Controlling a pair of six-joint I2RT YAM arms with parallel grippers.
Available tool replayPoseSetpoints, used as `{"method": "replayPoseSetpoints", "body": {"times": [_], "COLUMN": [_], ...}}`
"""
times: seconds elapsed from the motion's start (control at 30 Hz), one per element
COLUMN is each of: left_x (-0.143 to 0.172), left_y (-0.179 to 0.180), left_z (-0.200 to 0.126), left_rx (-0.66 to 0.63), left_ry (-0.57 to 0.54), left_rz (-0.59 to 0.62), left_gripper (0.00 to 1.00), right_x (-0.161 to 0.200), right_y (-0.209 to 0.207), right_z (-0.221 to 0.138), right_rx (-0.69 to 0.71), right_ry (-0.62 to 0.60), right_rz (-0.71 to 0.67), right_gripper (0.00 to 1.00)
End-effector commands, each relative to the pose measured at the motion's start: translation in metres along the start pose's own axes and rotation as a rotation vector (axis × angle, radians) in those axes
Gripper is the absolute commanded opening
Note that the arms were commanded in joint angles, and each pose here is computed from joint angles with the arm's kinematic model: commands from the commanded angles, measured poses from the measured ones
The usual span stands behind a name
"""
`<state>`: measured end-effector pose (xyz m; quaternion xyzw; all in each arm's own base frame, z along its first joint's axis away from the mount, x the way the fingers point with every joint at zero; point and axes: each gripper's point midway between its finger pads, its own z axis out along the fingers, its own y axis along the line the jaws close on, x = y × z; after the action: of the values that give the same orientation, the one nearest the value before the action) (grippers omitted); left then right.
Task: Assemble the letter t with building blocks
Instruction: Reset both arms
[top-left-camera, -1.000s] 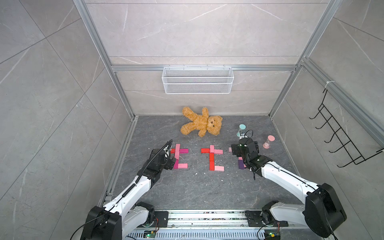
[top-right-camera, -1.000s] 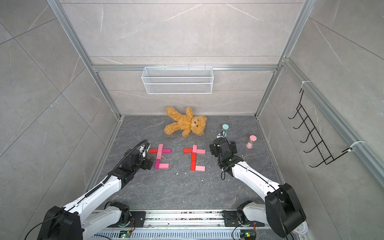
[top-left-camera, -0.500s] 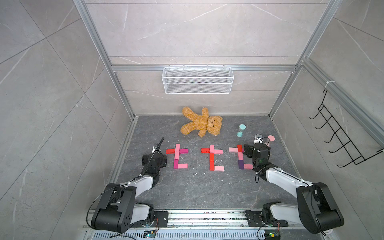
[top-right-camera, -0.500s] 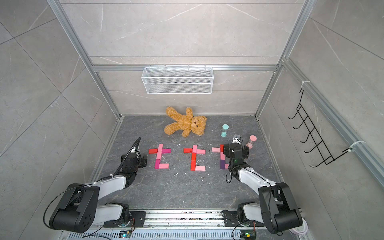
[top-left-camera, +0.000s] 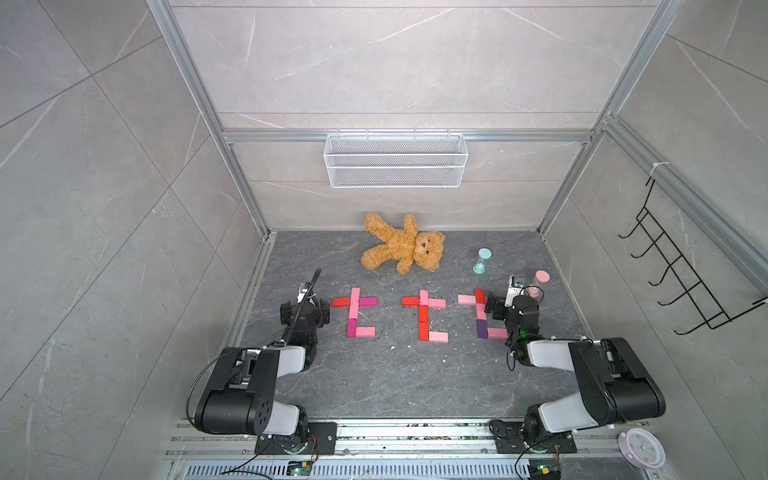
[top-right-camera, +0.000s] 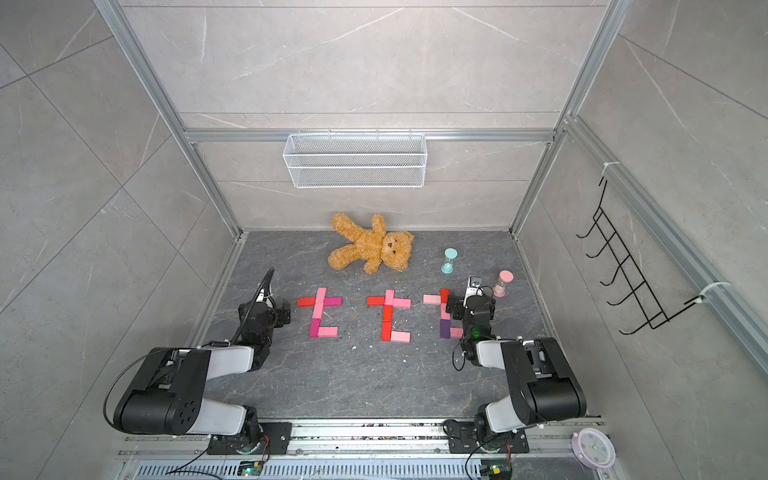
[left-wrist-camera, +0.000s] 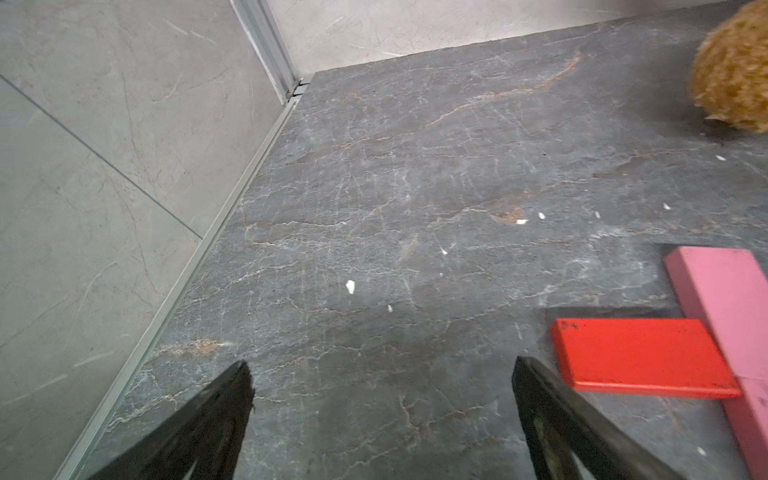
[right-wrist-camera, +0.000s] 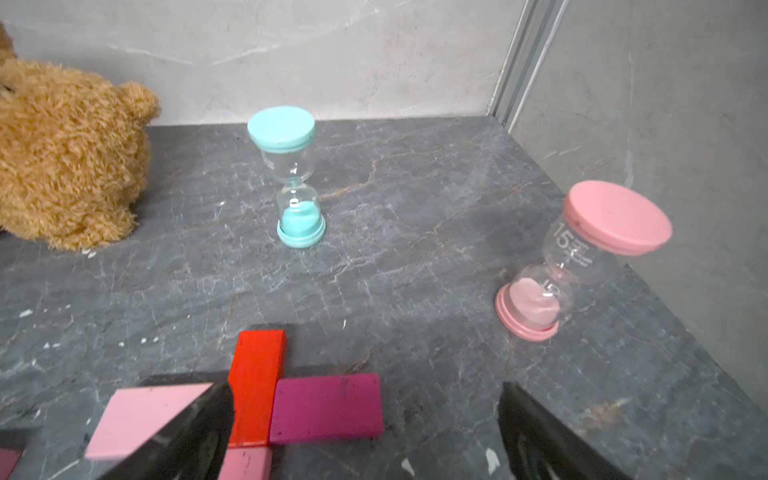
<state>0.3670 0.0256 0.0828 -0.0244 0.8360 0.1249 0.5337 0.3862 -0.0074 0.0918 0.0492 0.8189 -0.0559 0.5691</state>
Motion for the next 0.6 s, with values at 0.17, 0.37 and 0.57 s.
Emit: {"method": "replayPoseSetpoints", "body": {"times": [0.17,0.37,0.57], "left_x": [-0.0081,-0.0081,-0.0092], "left_y": [-0.0012,0.0031,0.0042], "left_z": [0.0142,0.0155,0.0149], "left_rx": [0.097,0.096,0.092], "left_ry": [-0.026,-0.022,-0.029], "left_rz": [-0.113,-0.135,-0.135], "left_gripper": [1.0,1.0,1.0], "right_x": [-0.0061,-0.0065,-0.0069], "right_y": [0.0054,0.0051,0.0055], "right_z": [-0.0016,-0.0021,-0.0021], "right_rx": [-0.04,-0.04,-0.04], "right_ry": [-0.051,-0.054,-0.055], "right_rz": [0.016,0.017,0.016], "right_gripper": [1.0,1.0,1.0]}}
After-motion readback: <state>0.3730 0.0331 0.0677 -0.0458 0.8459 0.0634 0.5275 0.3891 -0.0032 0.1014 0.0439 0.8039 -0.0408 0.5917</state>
